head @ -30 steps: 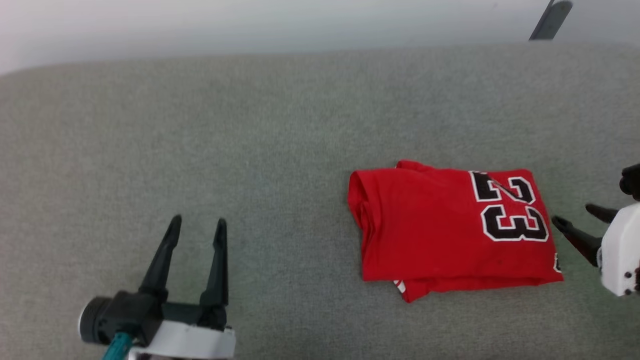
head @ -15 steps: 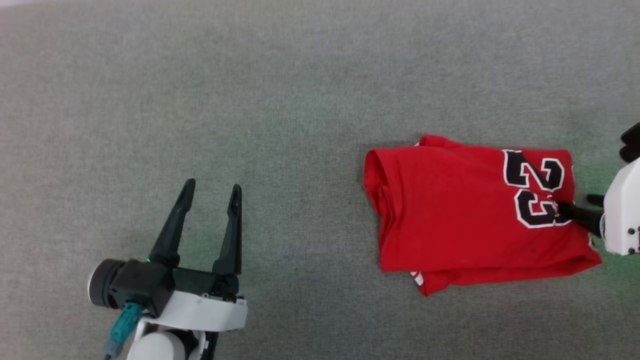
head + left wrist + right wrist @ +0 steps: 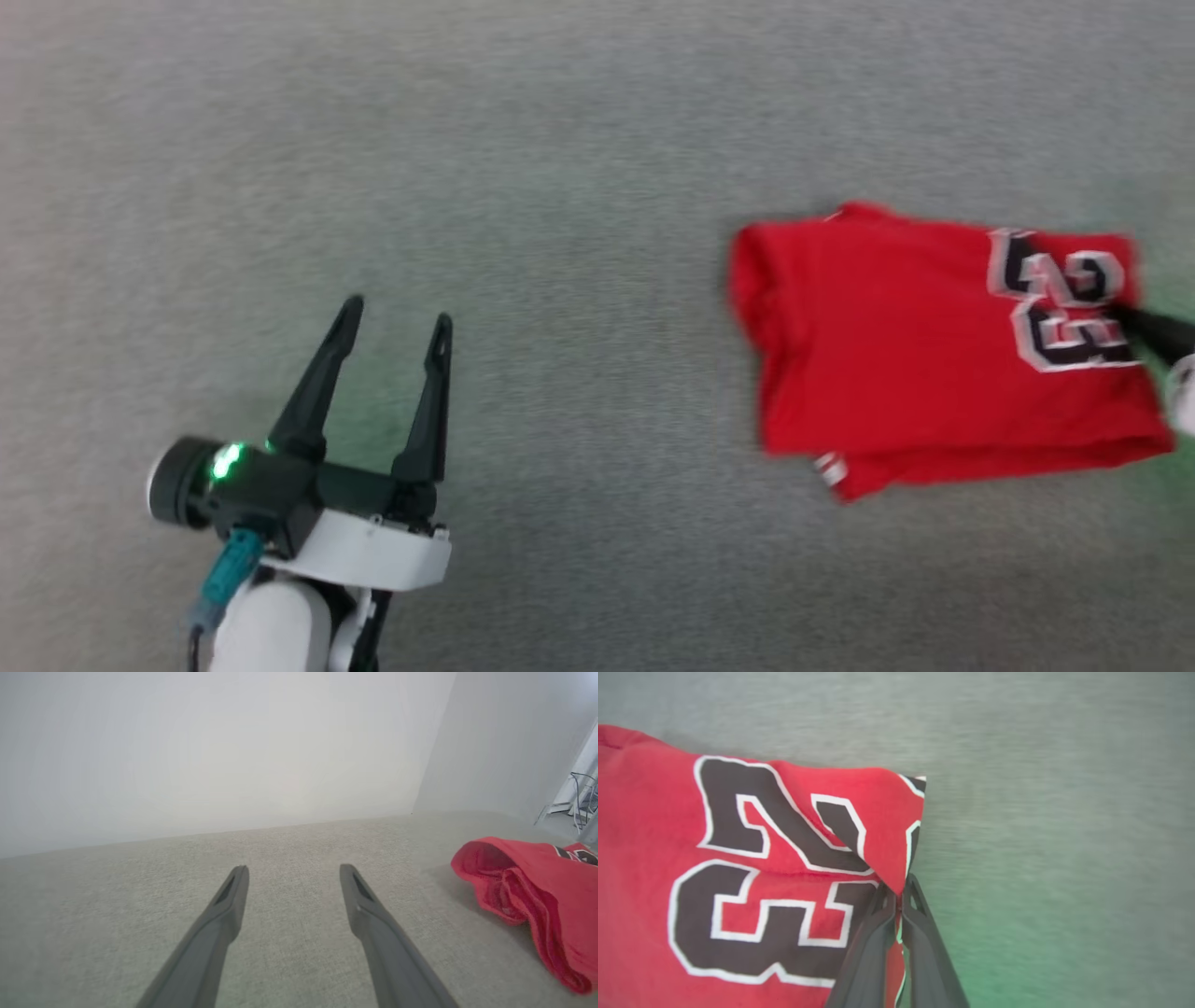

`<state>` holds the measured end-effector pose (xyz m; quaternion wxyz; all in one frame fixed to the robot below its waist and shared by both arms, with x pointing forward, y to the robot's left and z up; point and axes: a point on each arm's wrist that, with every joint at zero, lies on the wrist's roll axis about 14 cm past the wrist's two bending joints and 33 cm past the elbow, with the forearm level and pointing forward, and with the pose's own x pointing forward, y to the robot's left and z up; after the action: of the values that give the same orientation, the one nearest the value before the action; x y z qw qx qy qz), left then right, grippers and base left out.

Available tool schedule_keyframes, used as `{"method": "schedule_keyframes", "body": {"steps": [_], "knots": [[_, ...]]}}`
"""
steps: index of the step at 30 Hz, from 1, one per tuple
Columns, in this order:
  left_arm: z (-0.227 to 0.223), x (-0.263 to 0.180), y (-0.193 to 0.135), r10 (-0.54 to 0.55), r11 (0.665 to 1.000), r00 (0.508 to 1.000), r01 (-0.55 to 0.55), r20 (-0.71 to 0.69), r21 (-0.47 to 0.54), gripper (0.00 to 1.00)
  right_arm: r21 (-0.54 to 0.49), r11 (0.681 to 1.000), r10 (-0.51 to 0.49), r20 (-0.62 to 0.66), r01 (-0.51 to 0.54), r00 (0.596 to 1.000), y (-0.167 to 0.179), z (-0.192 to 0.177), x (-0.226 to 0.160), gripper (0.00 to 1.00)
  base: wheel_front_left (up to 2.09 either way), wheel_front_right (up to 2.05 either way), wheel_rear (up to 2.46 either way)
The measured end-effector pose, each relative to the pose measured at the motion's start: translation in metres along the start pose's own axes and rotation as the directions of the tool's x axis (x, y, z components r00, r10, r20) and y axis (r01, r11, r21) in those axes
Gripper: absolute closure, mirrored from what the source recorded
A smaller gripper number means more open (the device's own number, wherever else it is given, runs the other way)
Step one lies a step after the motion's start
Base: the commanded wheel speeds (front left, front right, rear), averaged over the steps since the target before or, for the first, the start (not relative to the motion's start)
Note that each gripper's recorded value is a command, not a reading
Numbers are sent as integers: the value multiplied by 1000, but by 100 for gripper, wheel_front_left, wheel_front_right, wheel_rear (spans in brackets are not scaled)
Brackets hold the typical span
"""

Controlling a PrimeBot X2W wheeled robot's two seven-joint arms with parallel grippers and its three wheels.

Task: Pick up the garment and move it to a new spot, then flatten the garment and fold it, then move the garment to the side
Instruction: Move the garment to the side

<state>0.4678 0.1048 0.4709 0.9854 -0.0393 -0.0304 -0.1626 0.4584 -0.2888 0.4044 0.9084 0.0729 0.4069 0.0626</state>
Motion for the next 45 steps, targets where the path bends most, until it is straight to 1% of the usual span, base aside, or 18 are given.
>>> {"method": "schedule_keyframes", "body": {"steps": [2, 5, 8, 10, 15, 18, 22, 25, 27, 32, 37, 38, 39, 40, 45], "knots": [[2, 11, -9, -45, 999, 999, 45, 14, 8, 0, 31, 998, -64, 47, 62, 997, -26, 4, -14, 100, 0, 0, 0], [3, 29, -25, -123, 992, 992, 122, 34, 21, 0, 83, 986, -153, 104, 145, 983, -59, 5, -34, 100, 0, 0, 0], [5, 50, -46, -209, 978, 976, 207, 62, 36, 0, 122, 963, -258, 137, 242, 957, -95, 2, -56, 100, 0, 0, 0], [4, 63, -61, -271, 962, 960, 268, 73, 49, 0, 145, 947, -308, 158, 287, 938, -111, 1, -66, 100, 0, 0, 0], [-2, 94, -91, -394, 918, 914, 388, 97, 79, 0, 148, 908, -416, 208, 392, 885, -145, 12, -79, 100, 0, 0, 0], [-5, 112, -102, -440, 898, 890, 432, 117, 91, 0, 113, 885, -466, 236, 453, 853, -161, 24, -80, 100, 0, 0, 0], [-10, 132, -112, -482, 876, 865, 472, 141, 101, 0, 76, 846, -527, 265, 527, 807, -182, 39, -80, 100, 0, 0, 0], [-18, 144, -113, -497, 867, 855, 486, 146, 107, 0, 74, 820, -562, 289, 567, 775, -194, 49, -77, 100, 0, 0, 0], [-24, 149, -112, -500, 866, 854, 490, 144, 101, 0, 71, 811, -575, 284, 581, 767, -198, 47, -69, 100, 0, 0, 0], [-39, 153, -111, -502, 865, 855, 494, 129, 89, 0, 69, 804, -588, 249, 591, 770, -199, 30, -48, 100, 0, 0, 0], [-41, 153, -107, -492, 870, 861, 485, 126, 85, 0, 78, 787, -609, 256, 612, 751, -204, 22, -48, 100, 0, 0, 0], [-41, 153, -106, -488, 873, 864, 481, 125, 83, 0, 82, 785, -611, 259, 614, 748, -205, 22, -48, 82, 0, 0, 0], [-40, 153, -105, -484, 875, 866, 477, 126, 82, 0, 82, 784, -613, 261, 616, 745, -205, 21, -49, 40, 0, 0, 0], [-39, 152, -104, -478, 878, 870, 471, 124, 80, 0, 80, 782, -614, 265, 618, 743, -205, 21, -51, 0, 0, 0, 0], [-35, 140, -98, -436, 900, 894, 433, 108, 49, 0, 53, 782, -605, 307, 621, 735, -204, 29, -64, 0, 0, 0, 0]]}}
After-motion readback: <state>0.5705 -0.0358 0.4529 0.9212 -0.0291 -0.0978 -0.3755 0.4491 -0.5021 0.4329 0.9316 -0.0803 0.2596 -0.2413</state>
